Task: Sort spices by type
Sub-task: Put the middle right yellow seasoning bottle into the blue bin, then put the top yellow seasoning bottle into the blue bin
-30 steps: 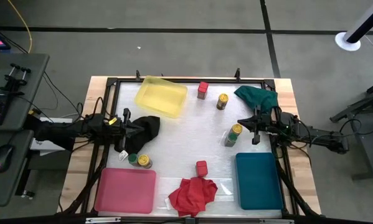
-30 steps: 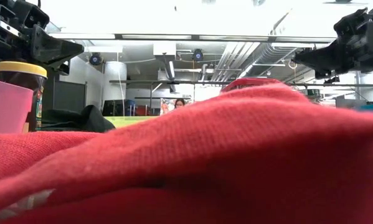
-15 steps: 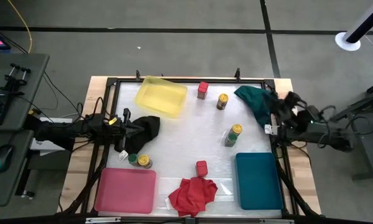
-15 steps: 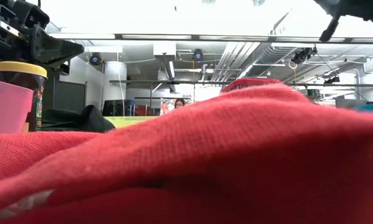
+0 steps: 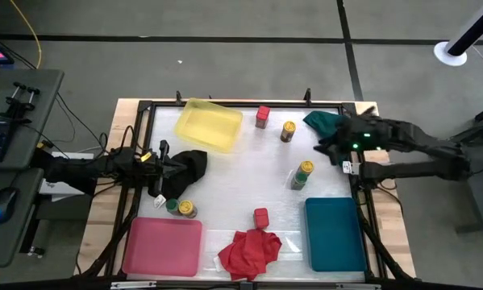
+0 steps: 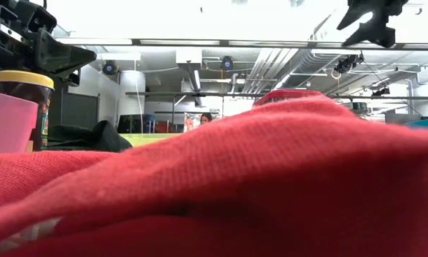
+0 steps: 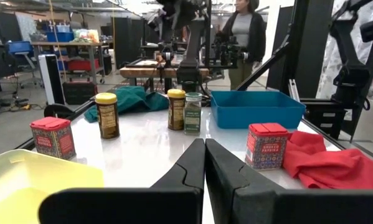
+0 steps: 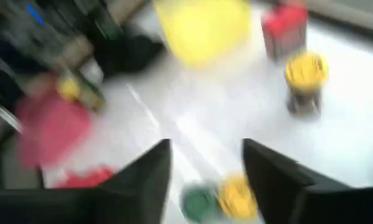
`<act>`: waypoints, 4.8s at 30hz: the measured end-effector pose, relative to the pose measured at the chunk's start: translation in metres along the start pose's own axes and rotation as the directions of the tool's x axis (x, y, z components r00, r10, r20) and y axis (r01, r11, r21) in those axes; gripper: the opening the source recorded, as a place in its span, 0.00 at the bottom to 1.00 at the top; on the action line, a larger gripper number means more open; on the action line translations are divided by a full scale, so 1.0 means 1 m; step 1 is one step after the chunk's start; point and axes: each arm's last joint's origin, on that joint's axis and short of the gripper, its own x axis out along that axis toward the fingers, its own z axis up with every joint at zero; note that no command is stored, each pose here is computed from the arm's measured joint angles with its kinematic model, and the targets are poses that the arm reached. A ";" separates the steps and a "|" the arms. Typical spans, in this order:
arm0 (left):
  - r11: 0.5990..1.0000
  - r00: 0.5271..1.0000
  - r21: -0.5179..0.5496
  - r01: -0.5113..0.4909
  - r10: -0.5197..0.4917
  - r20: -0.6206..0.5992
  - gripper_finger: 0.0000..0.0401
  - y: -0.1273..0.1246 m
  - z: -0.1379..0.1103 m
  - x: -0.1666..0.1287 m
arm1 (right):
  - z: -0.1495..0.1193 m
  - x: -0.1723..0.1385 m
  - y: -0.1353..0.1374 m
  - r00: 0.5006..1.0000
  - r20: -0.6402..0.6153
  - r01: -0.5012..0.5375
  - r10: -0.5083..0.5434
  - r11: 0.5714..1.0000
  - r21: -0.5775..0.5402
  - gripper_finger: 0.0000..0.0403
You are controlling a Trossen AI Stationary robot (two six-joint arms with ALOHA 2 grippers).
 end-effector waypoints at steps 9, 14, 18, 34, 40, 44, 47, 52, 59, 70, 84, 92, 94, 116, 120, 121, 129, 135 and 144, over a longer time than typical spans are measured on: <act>1.000 1.000 0.000 0.000 0.000 0.000 0.00 0.000 0.000 0.000 | 0.006 0.054 0.011 0.921 -0.368 0.034 -0.131 0.965 -0.260 0.82; 1.000 1.000 0.000 0.000 0.000 0.000 0.00 0.000 0.000 0.000 | 0.000 0.079 0.008 0.834 -0.499 0.017 -0.237 0.914 -0.406 0.83; 1.000 1.000 0.000 0.000 0.000 0.000 0.00 0.000 0.000 0.000 | 0.000 0.091 0.007 0.807 -0.512 -0.003 -0.295 0.865 -0.502 0.83; 1.000 1.000 0.000 0.000 0.000 0.000 0.00 0.000 0.000 0.000 | -0.004 0.124 0.007 0.736 -0.581 -0.192 -0.348 0.715 -0.672 0.82; 1.000 1.000 0.000 0.000 0.000 0.000 0.00 0.000 0.000 0.000 | -0.006 0.137 0.006 0.709 -0.604 -0.220 -0.365 0.698 -0.681 0.82; 1.000 1.000 0.000 0.000 0.000 -0.001 0.00 0.000 0.000 0.000 | -0.009 0.147 0.005 0.683 -0.624 -0.237 -0.381 0.692 -0.682 0.82; 1.000 1.000 0.000 0.000 0.000 -0.001 0.00 0.000 0.000 0.000 | -0.010 0.154 0.004 0.663 -0.637 -0.249 -0.393 0.687 -0.683 0.82; 1.000 1.000 0.000 0.000 0.000 0.000 0.00 0.000 0.000 0.000 | -0.013 0.164 0.003 0.640 -0.651 -0.254 -0.408 0.687 -0.681 0.82; 1.000 1.000 0.000 0.000 0.000 0.000 0.00 0.000 0.000 0.000 | -0.016 0.174 0.000 0.611 -0.655 -0.241 -0.445 0.683 -0.689 0.75; 1.000 1.000 0.000 0.000 0.000 0.000 0.00 0.000 0.000 0.000 | -0.010 0.148 0.002 0.610 -0.653 -0.186 -0.450 0.719 -0.670 0.52; 1.000 1.000 0.000 0.000 0.000 0.000 0.00 0.000 0.000 0.000 | -0.022 0.019 0.027 0.723 -0.675 0.009 -0.147 0.979 -0.203 0.52; 1.000 1.000 0.000 0.000 0.000 0.000 0.00 0.000 0.000 0.000 | -0.074 0.001 0.075 0.625 -0.773 -0.009 -0.112 0.989 -0.150 0.52; 1.000 1.000 0.000 0.000 0.000 0.000 0.00 0.000 0.000 0.000 | -0.089 0.000 0.083 0.589 -0.792 0.022 -0.162 0.982 -0.185 0.52; 1.000 1.000 0.000 0.000 0.000 0.000 0.00 0.000 0.000 0.000 | -0.167 0.045 0.055 0.581 -0.743 0.710 -0.333 0.654 0.262 0.52; 1.000 1.000 0.000 0.000 0.000 -0.001 0.00 0.000 0.000 0.000 | -0.170 0.049 0.051 0.581 -0.741 0.726 -0.337 0.626 0.284 0.52; 1.000 1.000 0.000 0.000 0.000 0.000 0.00 0.000 0.000 0.000 | -0.171 0.049 0.051 0.580 -0.740 0.728 -0.340 0.623 0.284 0.52; 1.000 1.000 0.000 0.000 0.000 0.000 0.00 0.000 0.000 0.000 | -0.172 0.051 0.053 0.590 -0.744 0.707 -0.315 0.647 0.286 0.57; 1.000 1.000 0.000 0.000 0.000 -0.001 0.00 0.000 0.000 0.000 | -0.171 0.049 0.056 0.570 -0.769 0.699 -0.289 0.662 0.270 0.78; 1.000 1.000 0.000 0.000 0.000 0.000 0.00 0.000 0.000 0.000 | -0.138 0.015 0.076 0.566 -0.764 0.684 -0.309 0.693 0.226 0.80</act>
